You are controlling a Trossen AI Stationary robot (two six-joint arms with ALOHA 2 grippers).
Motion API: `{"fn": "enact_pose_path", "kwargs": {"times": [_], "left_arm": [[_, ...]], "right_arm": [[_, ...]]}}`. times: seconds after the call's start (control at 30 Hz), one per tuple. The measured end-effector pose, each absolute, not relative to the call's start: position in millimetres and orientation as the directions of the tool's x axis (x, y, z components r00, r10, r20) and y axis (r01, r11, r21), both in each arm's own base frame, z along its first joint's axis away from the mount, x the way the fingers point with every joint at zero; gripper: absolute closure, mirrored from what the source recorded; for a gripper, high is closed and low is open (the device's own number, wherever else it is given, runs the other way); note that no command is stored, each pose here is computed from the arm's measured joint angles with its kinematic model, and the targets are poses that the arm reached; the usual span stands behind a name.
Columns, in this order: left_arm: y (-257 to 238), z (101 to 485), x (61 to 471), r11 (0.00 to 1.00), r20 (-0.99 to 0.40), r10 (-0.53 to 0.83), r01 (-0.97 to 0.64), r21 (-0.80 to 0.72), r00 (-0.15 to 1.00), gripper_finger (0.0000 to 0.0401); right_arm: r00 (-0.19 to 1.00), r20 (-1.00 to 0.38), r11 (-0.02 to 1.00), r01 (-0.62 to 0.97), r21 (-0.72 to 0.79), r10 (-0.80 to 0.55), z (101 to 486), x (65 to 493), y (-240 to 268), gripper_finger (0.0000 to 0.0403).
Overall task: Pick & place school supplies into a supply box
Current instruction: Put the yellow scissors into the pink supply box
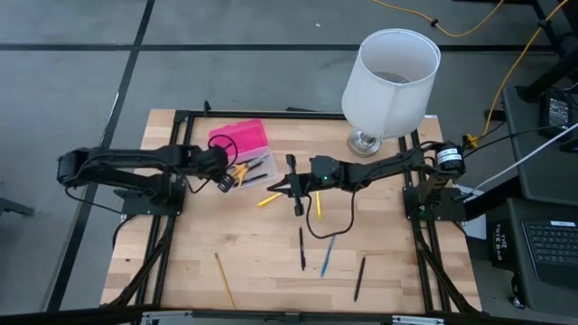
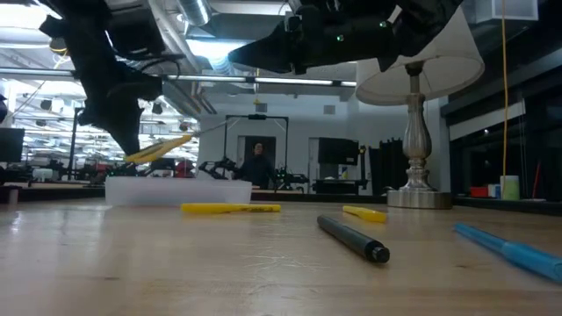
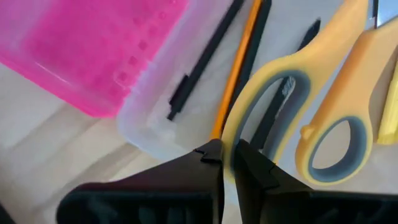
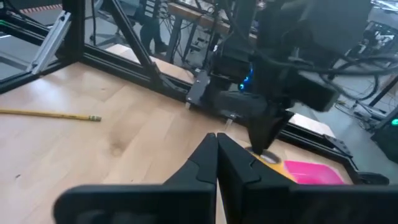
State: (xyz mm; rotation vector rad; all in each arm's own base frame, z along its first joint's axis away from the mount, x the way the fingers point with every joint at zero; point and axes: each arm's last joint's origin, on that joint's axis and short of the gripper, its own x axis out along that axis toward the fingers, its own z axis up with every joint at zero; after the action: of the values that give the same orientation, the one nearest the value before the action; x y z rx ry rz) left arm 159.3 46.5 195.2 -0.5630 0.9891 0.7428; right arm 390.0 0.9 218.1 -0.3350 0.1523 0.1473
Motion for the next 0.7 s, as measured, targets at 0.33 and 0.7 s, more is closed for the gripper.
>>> {"fn": "enact_pose_path", "kwargs": {"times": [0.33, 0.7], "left_arm": [[54.4, 182.1, 164.0, 0.597, -0.927, 0.271, -0.8, -0.049, 0.259, 0.0389], [65.8, 178.1, 162.6, 0.584, -0.932, 0.284, -0.812, -0.016, 0.223, 0.0389]], "right_arm": [[0.981, -0.155, 0.934, -0.16, -0.319, 0.115, 219.9, 390.3, -0.5, 0.0399], [0.982, -0.154, 0.934, -0.158, -0.32, 0.114, 220.1, 390.3, -0.8, 0.0398]]}}
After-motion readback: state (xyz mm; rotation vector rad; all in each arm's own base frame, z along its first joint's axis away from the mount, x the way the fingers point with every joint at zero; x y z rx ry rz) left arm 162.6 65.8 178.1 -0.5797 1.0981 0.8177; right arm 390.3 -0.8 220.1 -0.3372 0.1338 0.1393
